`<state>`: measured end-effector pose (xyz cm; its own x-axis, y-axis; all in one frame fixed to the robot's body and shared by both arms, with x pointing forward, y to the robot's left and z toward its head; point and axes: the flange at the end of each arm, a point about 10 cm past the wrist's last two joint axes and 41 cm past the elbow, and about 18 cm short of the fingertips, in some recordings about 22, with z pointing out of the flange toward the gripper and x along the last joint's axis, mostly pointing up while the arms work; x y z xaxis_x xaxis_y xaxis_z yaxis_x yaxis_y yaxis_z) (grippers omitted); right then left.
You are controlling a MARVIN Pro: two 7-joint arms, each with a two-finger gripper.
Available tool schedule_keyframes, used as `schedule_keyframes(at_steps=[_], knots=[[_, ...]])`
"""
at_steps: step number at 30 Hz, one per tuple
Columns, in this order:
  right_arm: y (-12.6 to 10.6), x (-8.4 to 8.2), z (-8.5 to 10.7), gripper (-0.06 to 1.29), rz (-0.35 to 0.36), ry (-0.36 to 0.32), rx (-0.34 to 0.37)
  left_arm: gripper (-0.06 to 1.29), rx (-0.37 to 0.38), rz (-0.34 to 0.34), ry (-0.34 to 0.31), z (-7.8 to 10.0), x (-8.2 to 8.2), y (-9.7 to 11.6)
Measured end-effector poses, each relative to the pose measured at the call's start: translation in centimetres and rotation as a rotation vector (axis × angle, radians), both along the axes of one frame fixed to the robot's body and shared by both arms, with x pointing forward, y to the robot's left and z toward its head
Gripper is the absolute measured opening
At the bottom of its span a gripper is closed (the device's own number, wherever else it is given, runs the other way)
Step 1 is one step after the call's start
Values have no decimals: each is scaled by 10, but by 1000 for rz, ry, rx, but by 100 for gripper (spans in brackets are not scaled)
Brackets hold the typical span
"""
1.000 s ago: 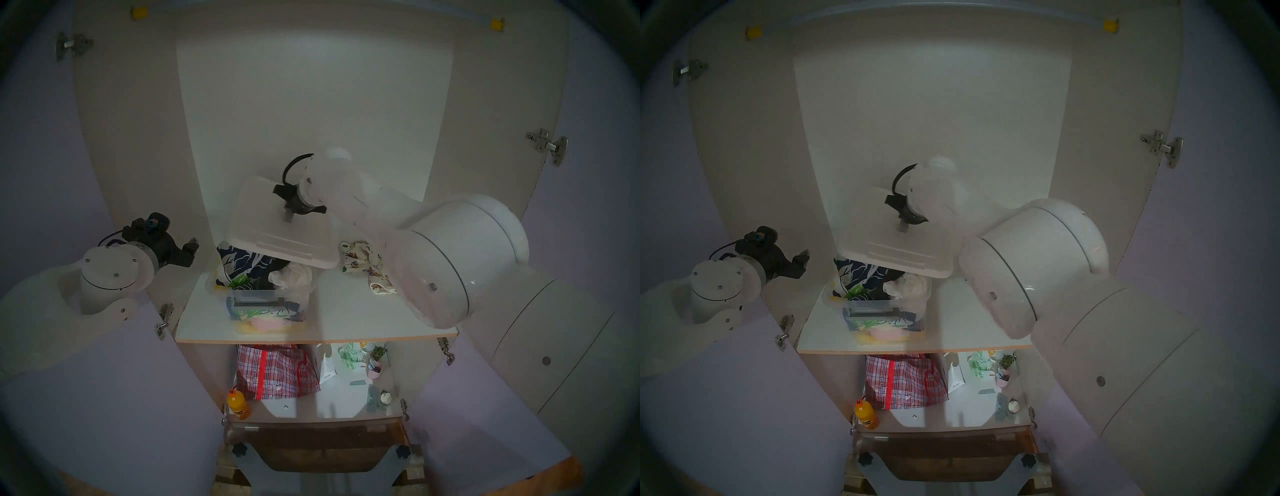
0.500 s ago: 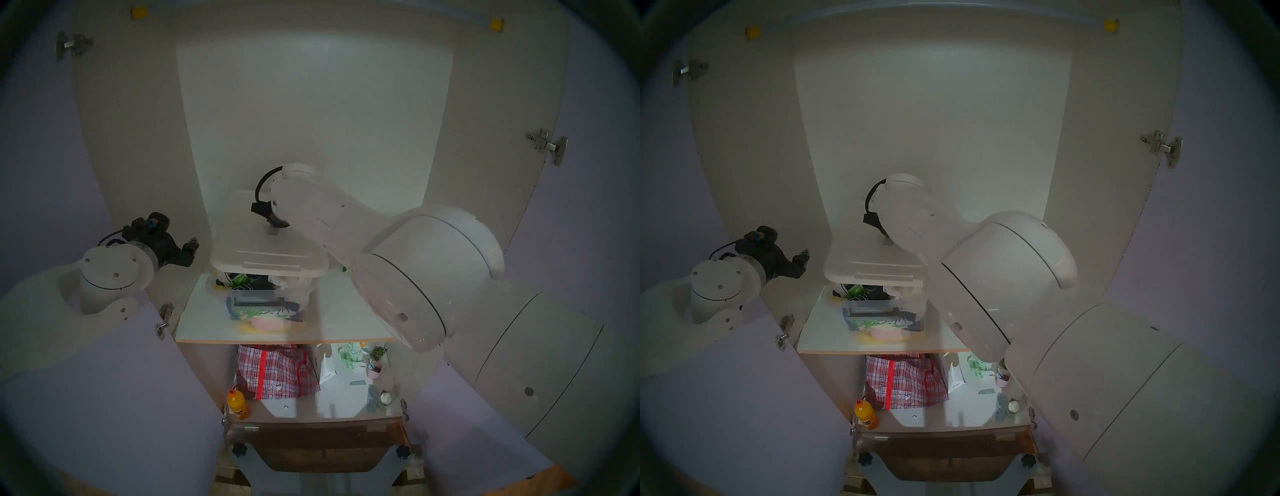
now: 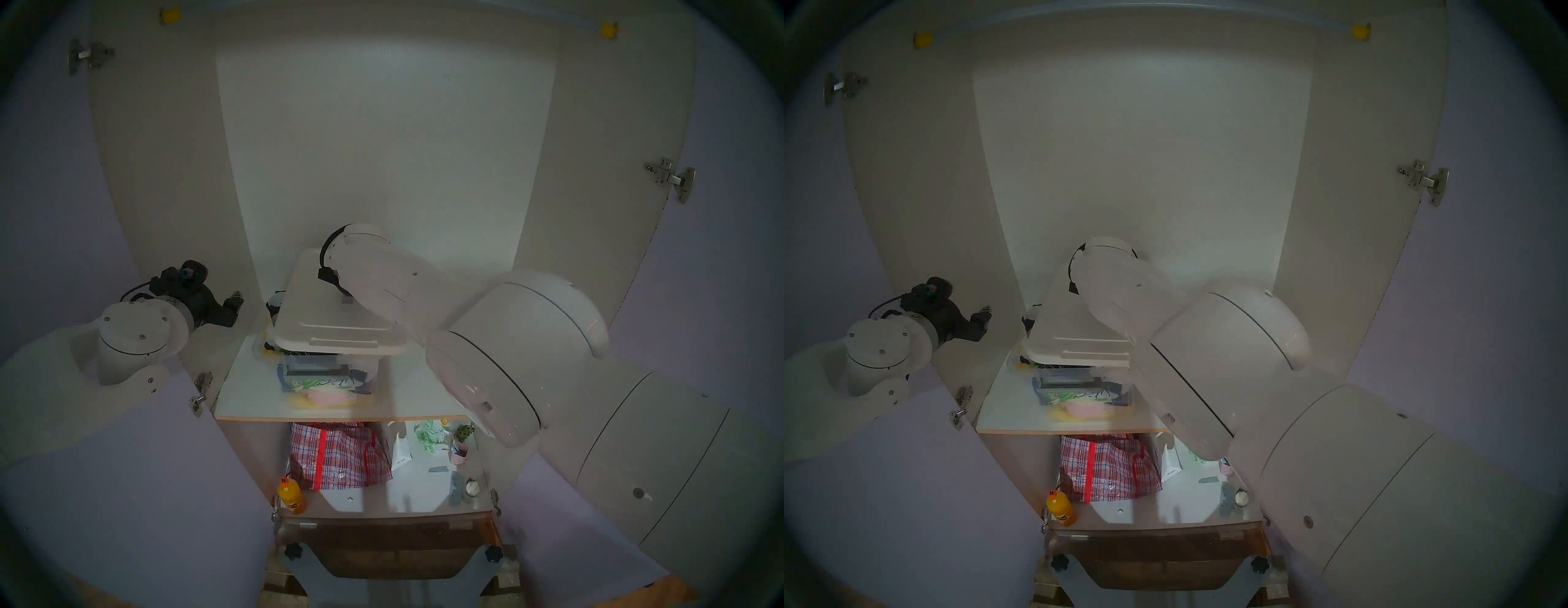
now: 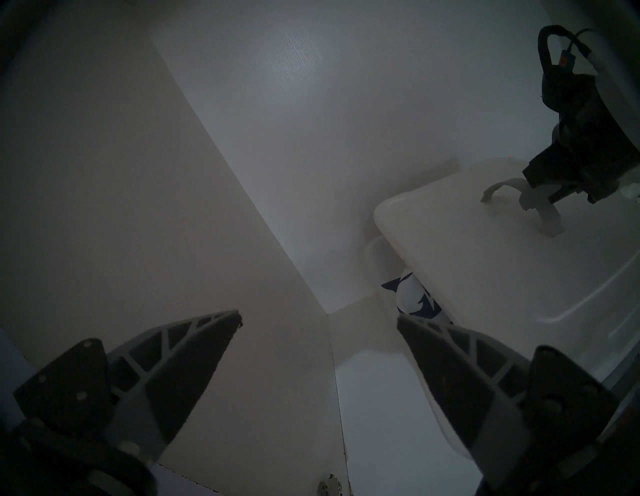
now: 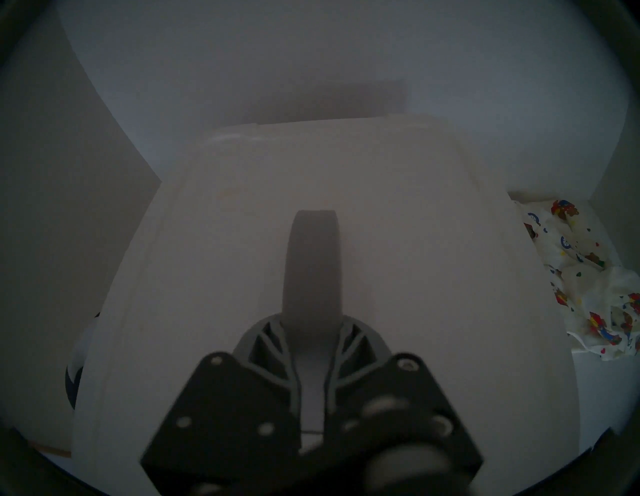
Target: Take clothing out of the storage bin and put the lid back on the bin
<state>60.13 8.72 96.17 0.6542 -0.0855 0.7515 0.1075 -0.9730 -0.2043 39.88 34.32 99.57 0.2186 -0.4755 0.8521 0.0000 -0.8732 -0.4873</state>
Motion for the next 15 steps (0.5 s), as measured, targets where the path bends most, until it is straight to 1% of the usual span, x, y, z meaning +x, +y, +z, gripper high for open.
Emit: schedule_keyframes(at_steps=[8, 15], knots=[[8, -4, -1, 7, 19, -3, 20, 122, 0, 0, 0, 0, 0, 0], [21, -8, 3, 7, 58, -31, 24, 122, 0, 0, 1, 0, 0, 0]])
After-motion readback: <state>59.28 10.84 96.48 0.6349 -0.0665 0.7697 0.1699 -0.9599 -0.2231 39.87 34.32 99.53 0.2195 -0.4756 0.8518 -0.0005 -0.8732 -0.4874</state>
